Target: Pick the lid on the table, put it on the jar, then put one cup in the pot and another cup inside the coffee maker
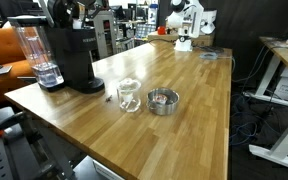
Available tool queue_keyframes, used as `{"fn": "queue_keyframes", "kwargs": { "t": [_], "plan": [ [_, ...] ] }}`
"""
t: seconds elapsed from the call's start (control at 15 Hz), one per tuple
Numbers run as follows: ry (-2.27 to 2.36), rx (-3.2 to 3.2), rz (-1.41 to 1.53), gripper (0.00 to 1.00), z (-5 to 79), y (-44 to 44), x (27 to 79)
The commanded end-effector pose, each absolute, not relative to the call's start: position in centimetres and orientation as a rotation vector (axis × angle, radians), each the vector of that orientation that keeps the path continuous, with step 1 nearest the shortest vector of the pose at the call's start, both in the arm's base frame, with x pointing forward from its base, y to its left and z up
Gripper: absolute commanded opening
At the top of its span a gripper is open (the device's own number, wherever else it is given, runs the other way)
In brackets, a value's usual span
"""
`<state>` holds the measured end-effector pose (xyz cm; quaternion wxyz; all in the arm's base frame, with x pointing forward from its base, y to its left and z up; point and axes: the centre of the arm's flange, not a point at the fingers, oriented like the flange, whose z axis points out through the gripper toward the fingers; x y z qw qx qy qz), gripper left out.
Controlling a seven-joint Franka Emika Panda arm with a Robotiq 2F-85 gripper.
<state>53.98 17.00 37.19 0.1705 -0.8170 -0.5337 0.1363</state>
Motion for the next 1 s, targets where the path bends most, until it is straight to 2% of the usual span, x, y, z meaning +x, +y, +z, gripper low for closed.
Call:
{"fn": "queue_keyframes", "kwargs": {
  "t": [0.0, 0.07, 0.13, 0.47, 0.93],
  "plan": [
    [-1.520, -2.296, 0.390, 0.15, 36.8, 16.6, 55.4],
    [-1.519, -2.300, 0.389, 0.51, 37.0, 16.7, 55.6],
    [-1.515, -2.299, 0.392, 0.66, 37.0, 16.7, 55.6],
    [-1.522, -2.300, 0.383, 0.99, 37.3, 16.8, 55.8],
    [-1.517, -2.393, 0.339, 1.00, 39.0, 15.8, 55.2]
  ]
}}
